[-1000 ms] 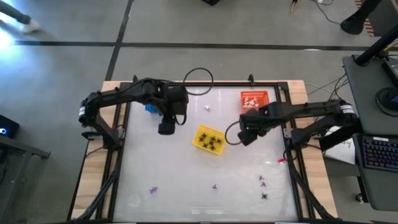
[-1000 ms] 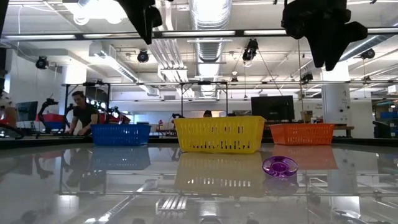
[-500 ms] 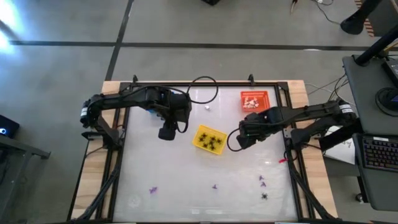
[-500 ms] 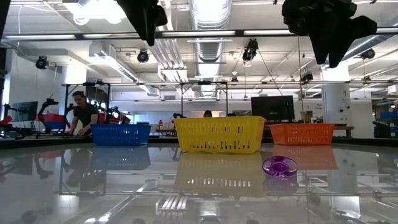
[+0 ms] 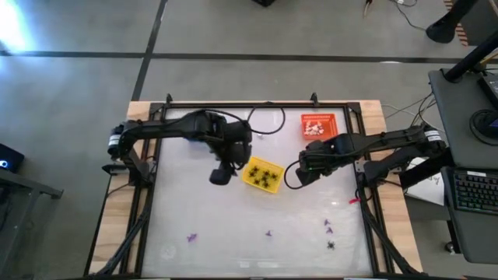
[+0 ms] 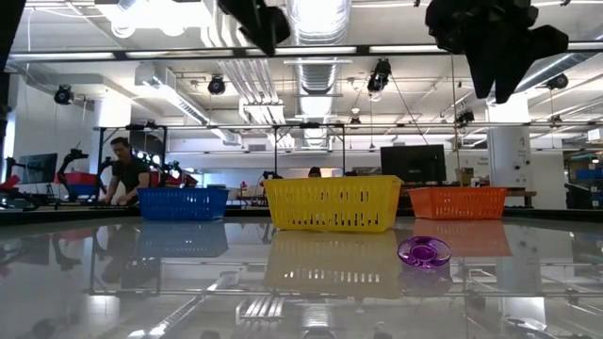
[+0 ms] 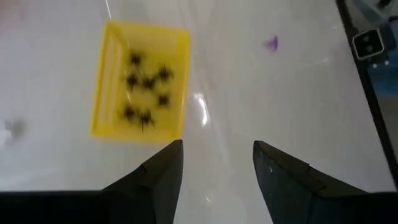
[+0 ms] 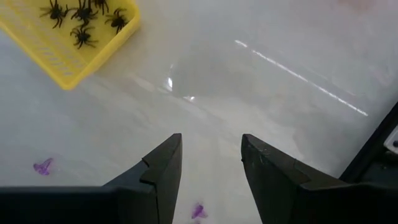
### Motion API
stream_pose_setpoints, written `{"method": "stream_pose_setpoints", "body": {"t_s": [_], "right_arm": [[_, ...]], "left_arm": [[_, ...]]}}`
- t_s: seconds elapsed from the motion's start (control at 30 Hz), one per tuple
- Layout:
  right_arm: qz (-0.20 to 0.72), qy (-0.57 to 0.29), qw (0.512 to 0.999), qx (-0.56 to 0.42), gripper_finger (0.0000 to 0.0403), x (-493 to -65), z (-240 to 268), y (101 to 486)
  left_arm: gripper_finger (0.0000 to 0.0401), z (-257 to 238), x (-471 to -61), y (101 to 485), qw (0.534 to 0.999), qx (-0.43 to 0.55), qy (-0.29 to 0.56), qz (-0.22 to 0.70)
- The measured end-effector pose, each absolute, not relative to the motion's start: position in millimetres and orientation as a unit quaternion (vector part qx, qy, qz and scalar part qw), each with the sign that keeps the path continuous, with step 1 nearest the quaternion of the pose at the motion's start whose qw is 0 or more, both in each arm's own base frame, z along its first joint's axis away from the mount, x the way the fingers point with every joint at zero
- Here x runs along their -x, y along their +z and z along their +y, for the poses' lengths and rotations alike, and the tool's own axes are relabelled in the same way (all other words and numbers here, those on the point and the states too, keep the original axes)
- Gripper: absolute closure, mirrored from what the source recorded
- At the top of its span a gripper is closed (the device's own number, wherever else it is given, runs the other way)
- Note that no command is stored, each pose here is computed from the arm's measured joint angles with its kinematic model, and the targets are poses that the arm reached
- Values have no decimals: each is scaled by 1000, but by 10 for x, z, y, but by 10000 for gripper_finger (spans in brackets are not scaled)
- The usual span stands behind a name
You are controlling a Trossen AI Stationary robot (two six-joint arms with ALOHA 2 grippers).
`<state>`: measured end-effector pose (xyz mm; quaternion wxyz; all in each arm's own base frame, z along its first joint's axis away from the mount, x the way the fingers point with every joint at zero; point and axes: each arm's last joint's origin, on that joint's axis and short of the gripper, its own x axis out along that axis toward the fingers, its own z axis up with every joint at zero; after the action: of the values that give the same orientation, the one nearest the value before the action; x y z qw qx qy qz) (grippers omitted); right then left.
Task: Sort Halloween decoration
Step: Put the purple witch hat toy into the blue bin
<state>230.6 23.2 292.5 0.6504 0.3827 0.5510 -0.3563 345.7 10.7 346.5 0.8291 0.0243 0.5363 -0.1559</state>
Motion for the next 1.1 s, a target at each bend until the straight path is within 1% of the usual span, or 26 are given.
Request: {"method": "stream_pose_setpoints", "body": {"t_s": [0.17,0.37,0.63,0.8,0.93,1.03,1.1], "right_arm": [[542,-368,652,-382,246,-2306,224,2926],[524,-393,659,-369,247,-2304,198,2927],[508,-427,660,-352,241,-2278,149,2931],[525,-476,624,-328,241,-2165,45,2928],[536,-502,600,-317,241,-2075,-39,2951],[542,-509,590,-315,241,-2010,-105,2983],[542,-506,593,-314,241,-1974,-133,3010]], "left_arm": [[210,-125,-3643,3374,841,-65,-180,507],[209,-449,-3816,3091,815,-140,-179,533],[209,-643,-4033,2758,806,-140,-186,544],[209,-672,-4093,2601,797,-118,-174,566],[209,-746,-4142,2538,803,-108,-170,561],[209,-813,-4150,2491,799,-109,-174,565],[209,-828,-4149,2471,796,-107,-173,569]]}}
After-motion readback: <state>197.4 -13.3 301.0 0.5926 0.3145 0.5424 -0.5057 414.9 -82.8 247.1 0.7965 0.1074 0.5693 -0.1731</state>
